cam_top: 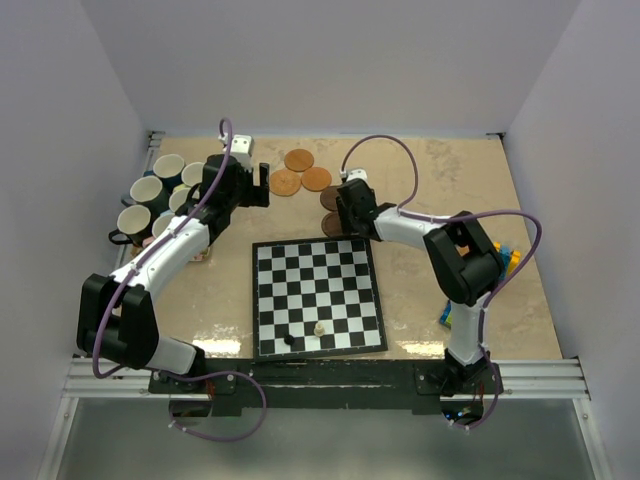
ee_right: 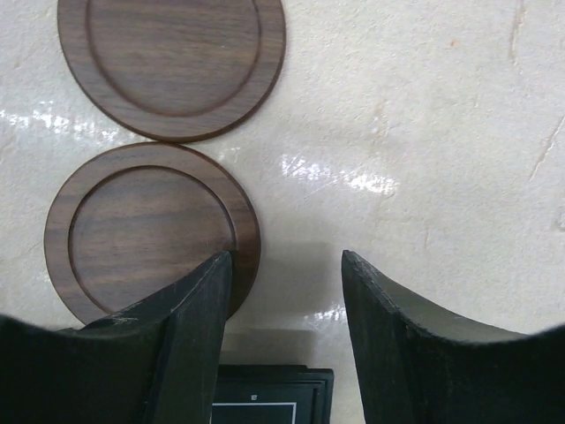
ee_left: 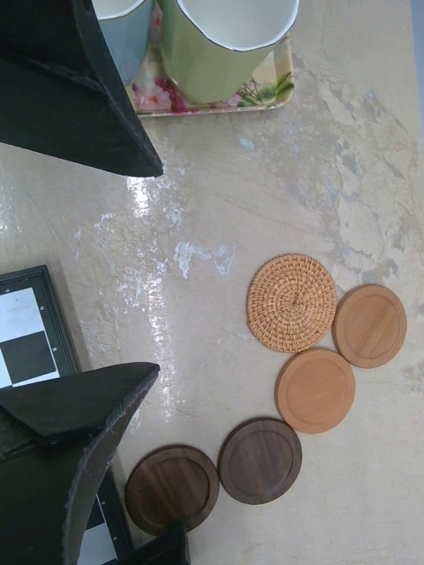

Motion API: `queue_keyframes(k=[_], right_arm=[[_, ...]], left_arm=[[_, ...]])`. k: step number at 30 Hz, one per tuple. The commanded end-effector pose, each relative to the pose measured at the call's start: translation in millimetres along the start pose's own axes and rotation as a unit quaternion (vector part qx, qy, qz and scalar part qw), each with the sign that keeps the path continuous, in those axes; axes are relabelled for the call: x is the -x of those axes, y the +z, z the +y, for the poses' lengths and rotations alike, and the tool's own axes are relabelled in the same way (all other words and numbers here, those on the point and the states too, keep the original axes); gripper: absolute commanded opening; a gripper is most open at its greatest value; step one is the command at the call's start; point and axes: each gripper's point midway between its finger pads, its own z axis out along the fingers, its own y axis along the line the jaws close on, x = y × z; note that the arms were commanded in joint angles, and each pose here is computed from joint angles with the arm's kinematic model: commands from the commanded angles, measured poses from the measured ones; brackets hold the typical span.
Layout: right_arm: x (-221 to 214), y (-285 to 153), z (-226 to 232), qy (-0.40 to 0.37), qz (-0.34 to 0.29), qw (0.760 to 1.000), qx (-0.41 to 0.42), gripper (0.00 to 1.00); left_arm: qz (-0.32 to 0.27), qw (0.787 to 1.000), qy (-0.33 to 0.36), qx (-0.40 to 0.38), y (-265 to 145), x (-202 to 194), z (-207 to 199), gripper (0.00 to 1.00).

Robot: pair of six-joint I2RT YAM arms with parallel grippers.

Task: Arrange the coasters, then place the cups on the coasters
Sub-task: Move the coaster to the center of the board.

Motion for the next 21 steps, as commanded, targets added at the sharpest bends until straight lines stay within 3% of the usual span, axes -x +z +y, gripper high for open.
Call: queue_keyframes(k=[1,21], right_arm=[[-11.4,-1.8,-22.2,-0.005,0.020,0.999,-0.036,0.56],[-9.8,1.7,-46.4,0.000,0.020,0.997,-0.068,0.56]], left_arm=[[-0.029,1.000,0.005,0.003,-6.6,17.3,1.4,0.90],[-0.021,1.000,0.006,0.005,-1.9,11.3,1.9,0.90]])
